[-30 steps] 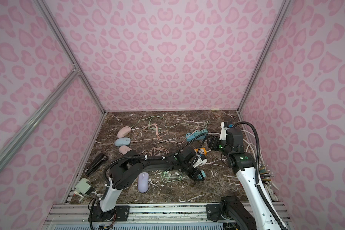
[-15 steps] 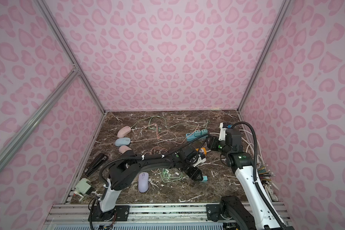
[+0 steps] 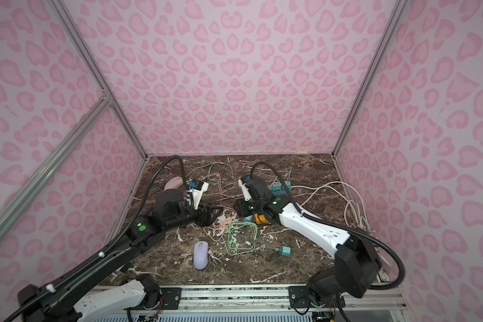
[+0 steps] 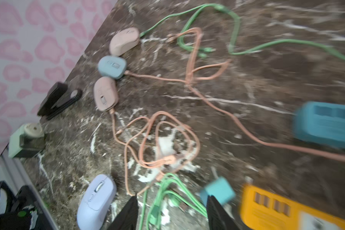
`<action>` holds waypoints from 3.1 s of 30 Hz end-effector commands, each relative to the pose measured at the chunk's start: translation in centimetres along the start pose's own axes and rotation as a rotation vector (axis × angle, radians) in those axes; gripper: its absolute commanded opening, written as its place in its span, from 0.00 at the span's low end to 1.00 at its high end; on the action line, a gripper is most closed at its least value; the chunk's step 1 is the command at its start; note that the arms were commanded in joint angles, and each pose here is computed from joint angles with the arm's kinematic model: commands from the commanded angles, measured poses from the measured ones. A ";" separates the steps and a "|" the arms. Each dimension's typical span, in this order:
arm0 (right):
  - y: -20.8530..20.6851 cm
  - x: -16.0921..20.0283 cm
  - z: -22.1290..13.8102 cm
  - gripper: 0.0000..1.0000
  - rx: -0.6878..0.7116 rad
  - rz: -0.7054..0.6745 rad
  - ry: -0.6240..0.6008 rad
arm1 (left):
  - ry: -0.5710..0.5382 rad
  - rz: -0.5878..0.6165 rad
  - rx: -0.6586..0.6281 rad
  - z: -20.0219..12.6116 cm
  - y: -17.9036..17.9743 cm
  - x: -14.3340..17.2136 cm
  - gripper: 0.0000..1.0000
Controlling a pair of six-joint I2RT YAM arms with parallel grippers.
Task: Unplug the wireless mouse
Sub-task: Place the plug at the center of the board, then pick up the mouse from the center of the board.
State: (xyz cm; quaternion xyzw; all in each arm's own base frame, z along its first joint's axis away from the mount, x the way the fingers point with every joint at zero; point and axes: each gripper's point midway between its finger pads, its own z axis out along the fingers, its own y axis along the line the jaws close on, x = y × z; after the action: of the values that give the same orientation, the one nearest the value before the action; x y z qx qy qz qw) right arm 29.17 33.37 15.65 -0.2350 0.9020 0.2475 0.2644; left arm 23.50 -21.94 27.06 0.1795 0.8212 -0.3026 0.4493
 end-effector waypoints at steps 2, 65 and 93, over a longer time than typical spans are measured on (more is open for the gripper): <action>6.2 0.6 7.1 0.55 -0.080 -0.169 0.157 | -0.131 0.012 -0.168 -5.5 3.0 -0.6 0.72; 1.6 -0.3 3.9 0.00 -0.343 0.040 0.112 | -0.235 0.039 -0.044 -7.3 1.2 -0.7 0.54; 1.8 -0.2 -10.5 0.00 -0.508 0.093 -0.040 | -0.331 0.639 -0.030 5.0 -0.7 4.8 0.84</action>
State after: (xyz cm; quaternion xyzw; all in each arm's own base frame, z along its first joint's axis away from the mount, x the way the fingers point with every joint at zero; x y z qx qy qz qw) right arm 24.97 28.71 23.41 -0.2419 0.8240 0.4702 0.2033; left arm 21.99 -26.19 18.71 0.3841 0.6743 -0.2124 0.5939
